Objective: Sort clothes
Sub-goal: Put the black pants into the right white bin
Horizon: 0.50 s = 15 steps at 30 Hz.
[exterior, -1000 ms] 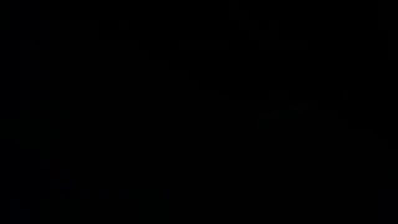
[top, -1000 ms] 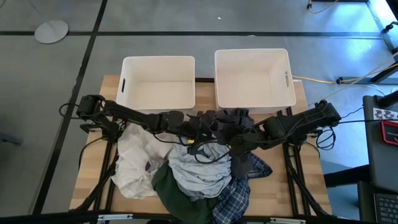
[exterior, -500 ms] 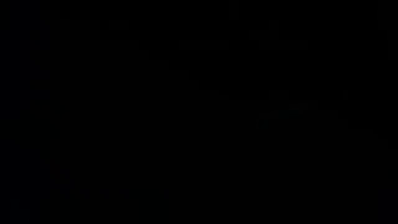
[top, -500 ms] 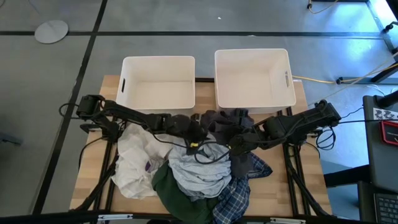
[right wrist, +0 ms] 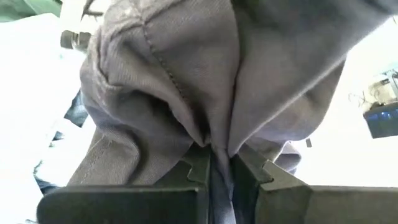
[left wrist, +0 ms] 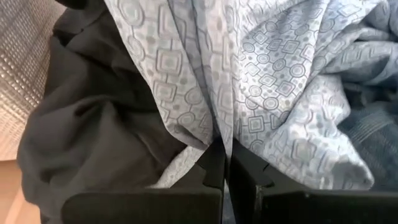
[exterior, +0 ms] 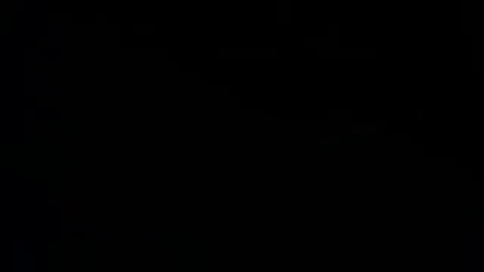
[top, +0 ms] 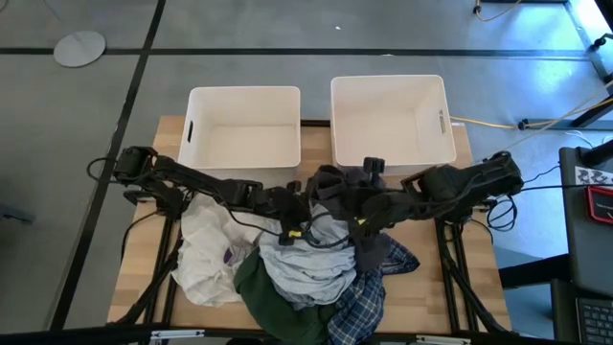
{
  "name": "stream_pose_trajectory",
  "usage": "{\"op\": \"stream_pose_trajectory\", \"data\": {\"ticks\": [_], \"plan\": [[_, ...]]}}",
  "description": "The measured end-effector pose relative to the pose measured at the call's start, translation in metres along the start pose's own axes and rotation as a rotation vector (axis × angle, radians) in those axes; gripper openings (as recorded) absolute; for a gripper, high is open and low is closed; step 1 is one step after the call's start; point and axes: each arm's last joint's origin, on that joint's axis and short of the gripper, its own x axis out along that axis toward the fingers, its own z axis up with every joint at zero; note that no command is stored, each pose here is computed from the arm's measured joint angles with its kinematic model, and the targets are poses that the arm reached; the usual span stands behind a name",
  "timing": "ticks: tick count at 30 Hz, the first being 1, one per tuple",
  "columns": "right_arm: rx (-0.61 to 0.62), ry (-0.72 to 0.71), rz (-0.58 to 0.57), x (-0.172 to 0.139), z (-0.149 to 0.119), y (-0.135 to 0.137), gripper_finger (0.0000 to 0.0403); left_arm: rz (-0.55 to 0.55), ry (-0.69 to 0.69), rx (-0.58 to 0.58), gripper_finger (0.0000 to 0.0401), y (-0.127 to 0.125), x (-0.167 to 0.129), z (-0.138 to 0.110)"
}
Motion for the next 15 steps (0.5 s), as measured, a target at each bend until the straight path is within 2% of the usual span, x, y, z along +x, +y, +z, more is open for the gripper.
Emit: {"op": "stream_pose_trajectory", "data": {"ticks": [15], "plan": [[0.007, -0.114, -0.015, -0.045, 0.016, -0.03, 0.0034, -0.007, -0.016, 0.004, 0.0001, -0.002, 0.0, 0.001]]}}
